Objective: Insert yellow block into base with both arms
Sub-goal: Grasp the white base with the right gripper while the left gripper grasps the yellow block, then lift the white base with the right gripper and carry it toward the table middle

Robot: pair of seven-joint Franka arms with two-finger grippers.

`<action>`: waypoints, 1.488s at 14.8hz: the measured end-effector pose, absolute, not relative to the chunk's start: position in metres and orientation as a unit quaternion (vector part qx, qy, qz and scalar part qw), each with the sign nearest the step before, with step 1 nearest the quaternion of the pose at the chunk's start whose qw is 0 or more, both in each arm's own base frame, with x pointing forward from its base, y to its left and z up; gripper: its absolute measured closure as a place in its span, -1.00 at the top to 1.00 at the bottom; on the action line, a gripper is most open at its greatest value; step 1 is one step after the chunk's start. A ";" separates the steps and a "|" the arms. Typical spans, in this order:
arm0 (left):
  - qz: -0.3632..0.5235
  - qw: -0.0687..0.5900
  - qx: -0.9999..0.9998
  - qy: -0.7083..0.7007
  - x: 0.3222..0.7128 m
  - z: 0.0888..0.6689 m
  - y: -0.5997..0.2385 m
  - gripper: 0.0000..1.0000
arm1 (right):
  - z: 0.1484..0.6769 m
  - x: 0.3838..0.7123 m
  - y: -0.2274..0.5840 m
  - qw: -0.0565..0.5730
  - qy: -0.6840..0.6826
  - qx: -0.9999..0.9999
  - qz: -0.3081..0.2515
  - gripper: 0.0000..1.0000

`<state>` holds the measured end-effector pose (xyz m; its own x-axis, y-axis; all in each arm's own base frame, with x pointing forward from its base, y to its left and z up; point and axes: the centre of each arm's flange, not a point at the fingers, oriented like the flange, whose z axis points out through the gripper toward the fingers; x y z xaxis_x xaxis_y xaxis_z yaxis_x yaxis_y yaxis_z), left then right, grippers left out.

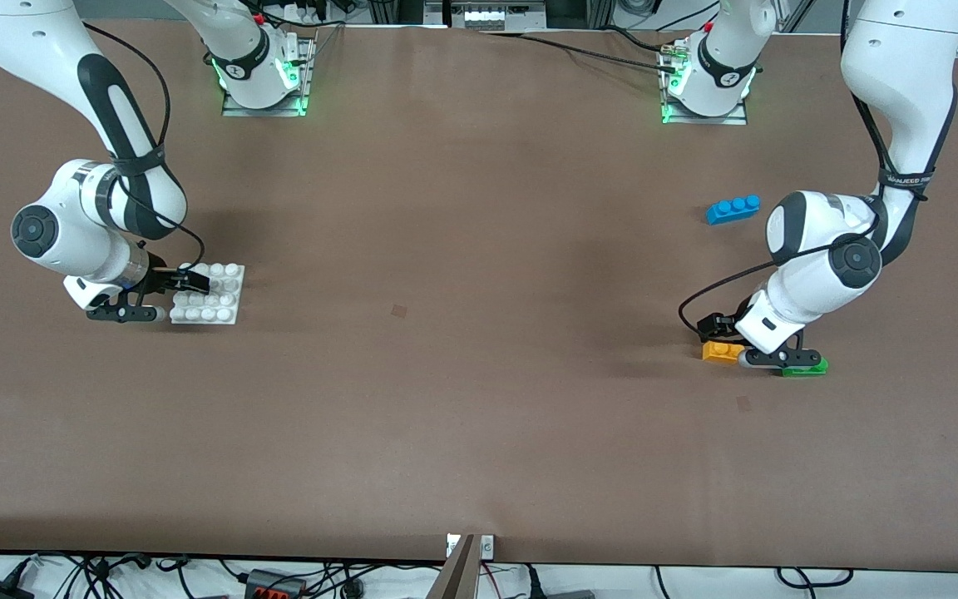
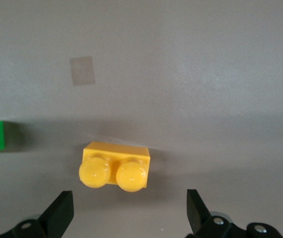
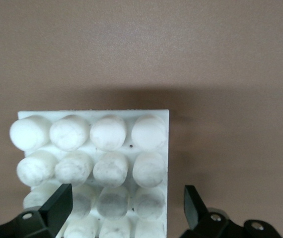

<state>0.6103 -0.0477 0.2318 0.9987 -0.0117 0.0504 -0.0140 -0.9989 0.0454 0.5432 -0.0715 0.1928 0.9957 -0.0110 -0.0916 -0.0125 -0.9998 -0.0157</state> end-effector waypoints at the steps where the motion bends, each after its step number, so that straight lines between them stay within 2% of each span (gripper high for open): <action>1: 0.026 0.016 0.999 -0.016 0.611 0.231 -0.048 1.00 | 0.190 0.543 -0.072 0.008 0.005 -0.999 0.047 0.91; 2: 0.026 0.012 0.999 -0.022 0.611 0.229 -0.048 1.00 | 0.188 0.543 -0.072 0.008 0.005 -0.999 0.047 0.90; 3: 0.027 0.010 0.999 -0.024 0.611 0.229 -0.048 1.00 | 0.188 0.543 -0.071 0.008 0.004 -0.999 0.047 0.78; 4: 0.027 0.010 0.999 -0.026 0.612 0.229 -0.048 1.00 | 0.188 0.543 -0.071 0.008 0.004 -0.999 0.047 0.78; 6: 0.027 0.011 0.999 -0.028 0.614 0.227 -0.048 1.00 | 0.189 0.544 -0.072 0.008 0.003 -0.999 0.045 0.54; 22: 0.023 0.018 0.999 -0.023 0.629 0.197 -0.044 1.00 | 0.180 0.542 -0.080 0.014 0.004 -0.999 0.049 0.32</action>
<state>0.6291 -0.0442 0.1968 0.9979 -0.0454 0.0460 -0.0470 -0.9983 0.0350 0.5418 -0.0799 0.1797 0.9952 -0.0071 -0.0980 -0.0099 -0.9996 -0.0280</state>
